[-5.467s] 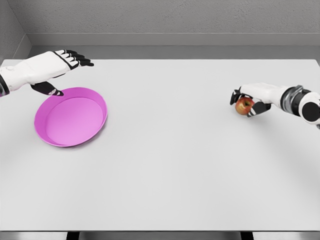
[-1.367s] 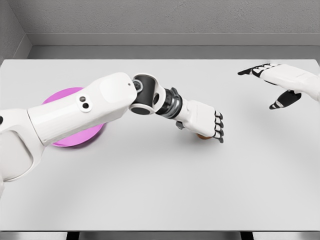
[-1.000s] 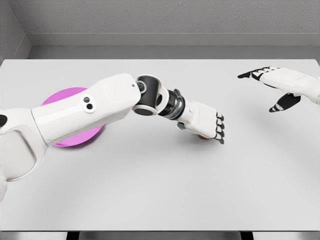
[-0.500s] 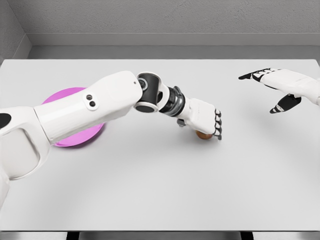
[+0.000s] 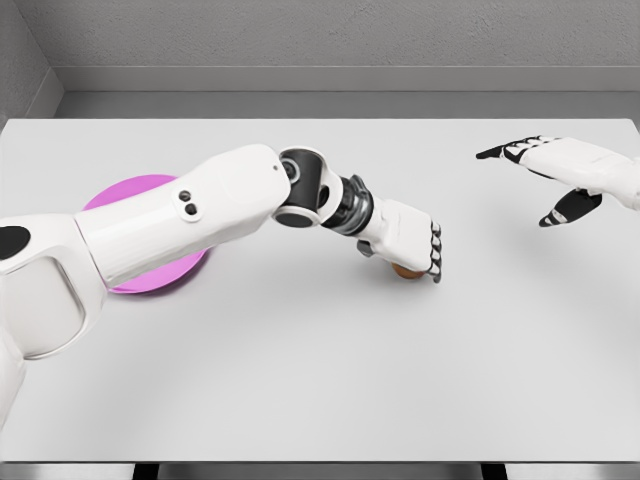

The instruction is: Put the apple on the plate with both arms

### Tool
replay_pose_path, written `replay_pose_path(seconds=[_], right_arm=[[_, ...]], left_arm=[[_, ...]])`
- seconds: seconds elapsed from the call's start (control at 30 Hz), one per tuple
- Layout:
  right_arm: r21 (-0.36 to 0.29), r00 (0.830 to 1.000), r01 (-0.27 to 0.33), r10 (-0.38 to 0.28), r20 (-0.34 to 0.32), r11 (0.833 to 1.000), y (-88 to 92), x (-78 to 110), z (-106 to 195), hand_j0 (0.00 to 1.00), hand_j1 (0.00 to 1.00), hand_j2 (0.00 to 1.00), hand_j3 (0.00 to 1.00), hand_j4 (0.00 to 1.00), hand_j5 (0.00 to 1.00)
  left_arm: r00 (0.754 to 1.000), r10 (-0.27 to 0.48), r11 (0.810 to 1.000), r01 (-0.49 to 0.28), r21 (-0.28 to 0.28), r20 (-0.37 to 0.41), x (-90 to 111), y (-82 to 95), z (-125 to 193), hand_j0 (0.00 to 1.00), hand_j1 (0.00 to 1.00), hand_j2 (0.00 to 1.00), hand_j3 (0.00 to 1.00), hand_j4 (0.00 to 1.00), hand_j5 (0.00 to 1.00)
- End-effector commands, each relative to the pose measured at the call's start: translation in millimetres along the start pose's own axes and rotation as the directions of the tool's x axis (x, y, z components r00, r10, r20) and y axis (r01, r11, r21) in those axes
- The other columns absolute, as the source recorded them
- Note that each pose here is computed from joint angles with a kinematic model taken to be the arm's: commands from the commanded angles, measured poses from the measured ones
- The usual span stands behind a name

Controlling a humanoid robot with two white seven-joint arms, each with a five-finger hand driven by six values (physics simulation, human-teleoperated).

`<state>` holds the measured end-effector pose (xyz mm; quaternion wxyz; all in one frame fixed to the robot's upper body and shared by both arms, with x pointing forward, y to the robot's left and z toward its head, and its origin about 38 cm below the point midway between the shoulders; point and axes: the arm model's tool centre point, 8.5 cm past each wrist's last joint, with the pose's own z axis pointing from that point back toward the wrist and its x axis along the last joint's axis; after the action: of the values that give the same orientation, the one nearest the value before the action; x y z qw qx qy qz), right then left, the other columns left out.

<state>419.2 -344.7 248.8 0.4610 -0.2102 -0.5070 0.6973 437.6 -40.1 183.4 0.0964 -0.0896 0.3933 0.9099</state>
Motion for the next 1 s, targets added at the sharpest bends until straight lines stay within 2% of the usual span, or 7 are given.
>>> replay_pose_path(seconds=[0.0, 0.4, 0.7, 0.73, 0.83, 0.9, 0.97], right_arm=[[-0.001, 1.0, 0.001, -0.001, 0.0, 1.0, -0.3, -0.1, 0.4, 1.0, 1.0, 1.0, 1.0, 1.0, 1.0], [0.001, 1.0, 0.004, -0.004, -0.003, 1.0, 0.7, -1.2, 0.3, 1.0, 1.0, 1.0, 1.0, 1.0, 1.0], [0.002, 1.0, 0.004, -0.004, -0.004, 1.0, 0.9, -1.6, 0.3, 1.0, 1.0, 1.0, 1.0, 1.0, 1.0], [0.002, 1.0, 0.004, -0.004, -0.004, 1.0, 0.9, -1.6, 0.3, 1.0, 1.0, 1.0, 1.0, 1.0, 1.0], [0.002, 1.0, 0.004, -0.004, -0.005, 1.0, 0.8, -2.0, 0.7, 1.0, 1.0, 1.0, 1.0, 1.0, 1.0], [0.002, 1.0, 0.004, -0.004, -0.005, 1.0, 0.8, -2.0, 0.7, 1.0, 1.0, 1.0, 1.0, 1.0, 1.0], [0.002, 1.0, 0.003, -0.003, -0.004, 1.0, 0.6, -1.5, 0.7, 1.0, 1.0, 1.0, 1.0, 1.0, 1.0]], left_arm=[[1.0, 0.001, 1.0, -0.001, 0.0, 0.001, 0.3, 0.2, -0.6, 0.89, 0.89, 0.89, 0.89, 0.89, 0.89], [1.0, -0.009, 1.0, 0.009, 0.012, 0.015, 4.7, 8.3, -6.9, 0.86, 0.86, 0.86, 0.86, 0.86, 0.86], [1.0, -0.002, 1.0, 0.002, -0.015, 0.01, 2.4, 0.4, -8.6, 0.86, 0.86, 0.86, 0.86, 0.86, 0.86], [1.0, -0.001, 1.0, 0.001, -0.014, 0.01, 2.4, 0.5, -8.6, 0.85, 0.85, 0.85, 0.85, 0.85, 0.85], [1.0, 0.0, 1.0, 0.0, -0.017, 0.011, 2.8, -1.0, -8.8, 0.64, 0.64, 0.64, 0.64, 0.64, 0.64], [1.0, -0.001, 1.0, 0.002, -0.017, 0.01, 2.4, -0.6, -8.4, 0.57, 0.57, 0.57, 0.57, 0.57, 0.57], [1.0, 0.005, 1.0, -0.005, -0.014, 0.014, 3.3, -0.9, -9.0, 0.55, 0.55, 0.55, 0.55, 0.55, 0.55]])
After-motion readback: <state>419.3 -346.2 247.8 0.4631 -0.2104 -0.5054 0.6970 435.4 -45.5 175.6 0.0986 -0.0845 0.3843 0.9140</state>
